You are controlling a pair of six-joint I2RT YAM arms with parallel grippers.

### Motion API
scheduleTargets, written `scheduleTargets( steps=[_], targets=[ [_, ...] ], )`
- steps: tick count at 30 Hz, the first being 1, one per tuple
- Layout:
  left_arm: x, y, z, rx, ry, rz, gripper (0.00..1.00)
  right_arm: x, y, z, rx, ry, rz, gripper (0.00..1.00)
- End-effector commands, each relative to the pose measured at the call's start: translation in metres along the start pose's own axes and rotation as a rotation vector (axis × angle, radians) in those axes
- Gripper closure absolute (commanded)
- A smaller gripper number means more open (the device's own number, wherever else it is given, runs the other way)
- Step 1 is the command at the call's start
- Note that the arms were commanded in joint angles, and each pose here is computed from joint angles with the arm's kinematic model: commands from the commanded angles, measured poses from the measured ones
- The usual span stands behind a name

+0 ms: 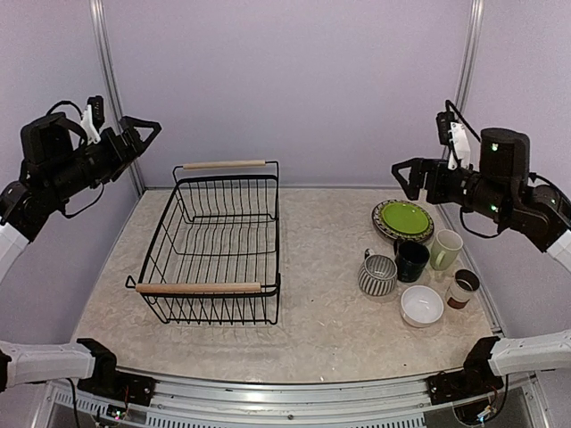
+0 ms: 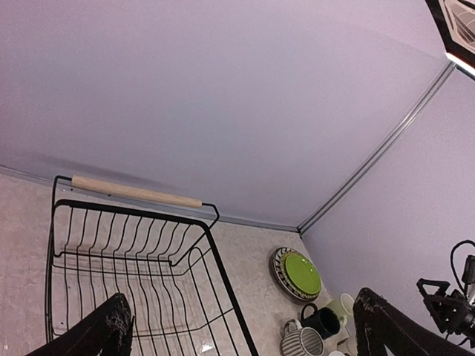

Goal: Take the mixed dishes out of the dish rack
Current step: Reset both arms

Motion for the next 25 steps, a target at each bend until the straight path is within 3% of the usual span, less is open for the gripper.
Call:
scheduleTargets(
  steps=[1,5,10,25],
  targets=[
    [0.027,-0.001,-0.032,-0.042,-0.218,-0.027,0.01,0.039,-0.012,-0.03,0.012,-0.176,0.02,0.0],
    [0.051,-0.002,-0.044,-0.04,-0.314,-0.034,0.01,0.071,-0.016,-0.045,-0.008,-0.324,-0.008,0.0],
    [0.064,-0.002,-0.046,-0.048,-0.348,-0.03,0.01,0.093,-0.021,-0.05,-0.026,-0.43,-0.02,0.0],
    [0.066,-0.003,-0.048,-0.049,-0.349,-0.037,0.01,0.089,-0.029,-0.046,-0.108,-0.456,0.029,0.0]
  ],
)
Point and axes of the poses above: each gripper's point midway between its finger pads, its own x axis back along the fingers, its own y axis along the line the jaws close on, z = x × y, the point moved 3 cm from there along x, back along the fingers, and after that the axes turned 10 degrees about x, right-handed, at the moved point
